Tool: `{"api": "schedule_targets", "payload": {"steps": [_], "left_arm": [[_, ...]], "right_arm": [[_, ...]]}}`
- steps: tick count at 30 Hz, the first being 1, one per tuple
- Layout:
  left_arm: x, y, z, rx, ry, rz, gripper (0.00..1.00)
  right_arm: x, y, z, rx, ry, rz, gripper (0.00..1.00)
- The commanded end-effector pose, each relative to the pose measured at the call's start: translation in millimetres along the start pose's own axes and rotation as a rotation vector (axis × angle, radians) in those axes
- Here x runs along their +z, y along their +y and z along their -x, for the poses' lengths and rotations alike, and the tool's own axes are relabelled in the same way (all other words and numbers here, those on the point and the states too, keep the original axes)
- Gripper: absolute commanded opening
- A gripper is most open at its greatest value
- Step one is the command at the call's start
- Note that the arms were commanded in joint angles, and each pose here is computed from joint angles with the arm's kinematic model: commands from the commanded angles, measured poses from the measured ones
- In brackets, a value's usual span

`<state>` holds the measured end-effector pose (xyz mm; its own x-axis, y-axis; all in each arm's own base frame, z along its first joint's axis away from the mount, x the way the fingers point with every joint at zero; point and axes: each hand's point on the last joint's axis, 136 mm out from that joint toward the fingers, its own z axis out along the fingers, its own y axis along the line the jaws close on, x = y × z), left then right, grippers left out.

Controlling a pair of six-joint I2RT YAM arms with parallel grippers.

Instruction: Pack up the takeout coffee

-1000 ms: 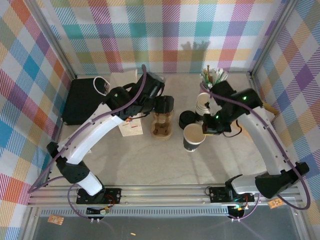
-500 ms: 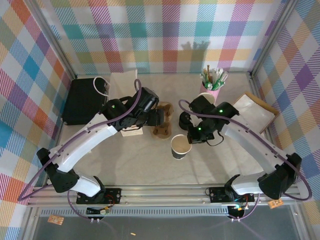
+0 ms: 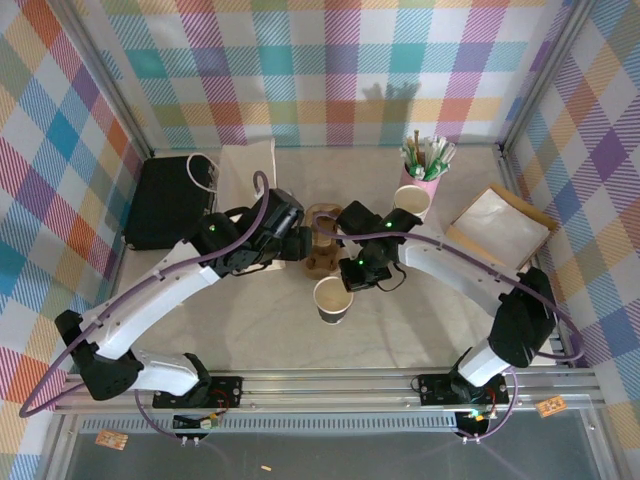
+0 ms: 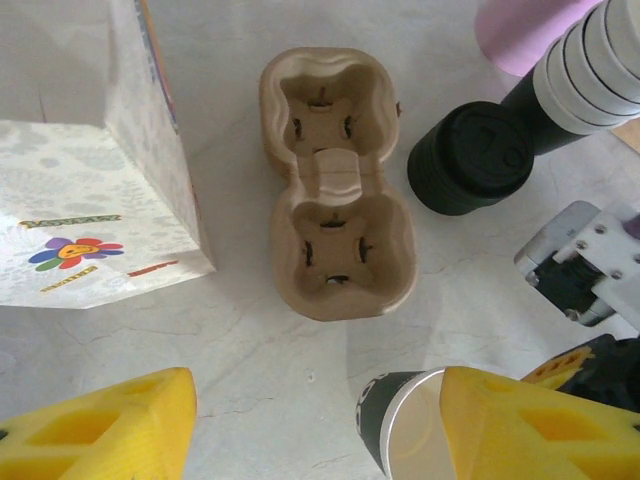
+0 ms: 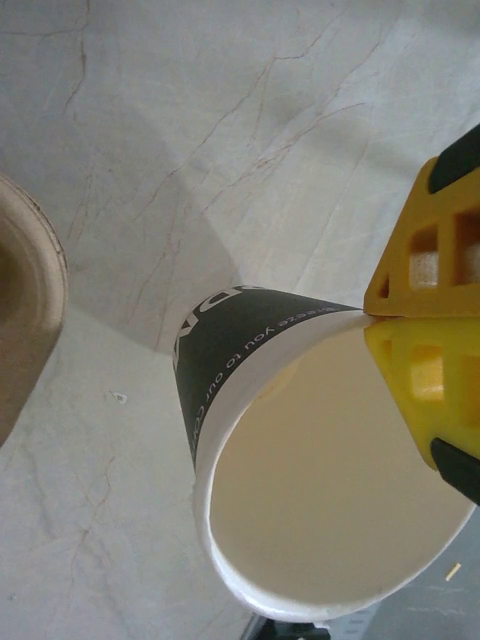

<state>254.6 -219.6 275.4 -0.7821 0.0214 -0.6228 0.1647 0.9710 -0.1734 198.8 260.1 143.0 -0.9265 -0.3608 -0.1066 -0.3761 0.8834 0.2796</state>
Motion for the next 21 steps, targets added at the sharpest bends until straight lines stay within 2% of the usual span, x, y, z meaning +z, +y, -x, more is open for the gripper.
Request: {"api": "schedule_targets", "payload": {"steps": [1,7,13,14,16,18,21], "left_arm": [[-5,8,-2,0.0,-0.026,0.015,0.66],[-2,17,-15,-0.013,-0.012,0.025,0.66],[-3,23,-21,-0.02,-0.012,0.033,0.66],[-4,24,-21,-0.02,-0.013,0.034,0.66],[-5,26,-22,-0.022,-0.016,0.036,0.66],[-6,27,-22,-0.024,-0.018,0.037,0.66],[-8,28,-21,-0.026,-0.025,0.039,0.66]], "right_arm": [[5,7,6,-0.008,-0.006,0.008,0.0],[19,5,4,-0.027,0.036,-0.021,0.0],[25,6,1,-0.038,0.055,-0.036,0.11],[25,6,0,-0.039,0.059,-0.037,0.13],[24,7,-1,-0.038,0.067,-0.037,0.29],[22,8,-3,-0.038,0.077,-0.039,0.37],[14,11,-3,-0.043,0.07,-0.037,0.42]]}}
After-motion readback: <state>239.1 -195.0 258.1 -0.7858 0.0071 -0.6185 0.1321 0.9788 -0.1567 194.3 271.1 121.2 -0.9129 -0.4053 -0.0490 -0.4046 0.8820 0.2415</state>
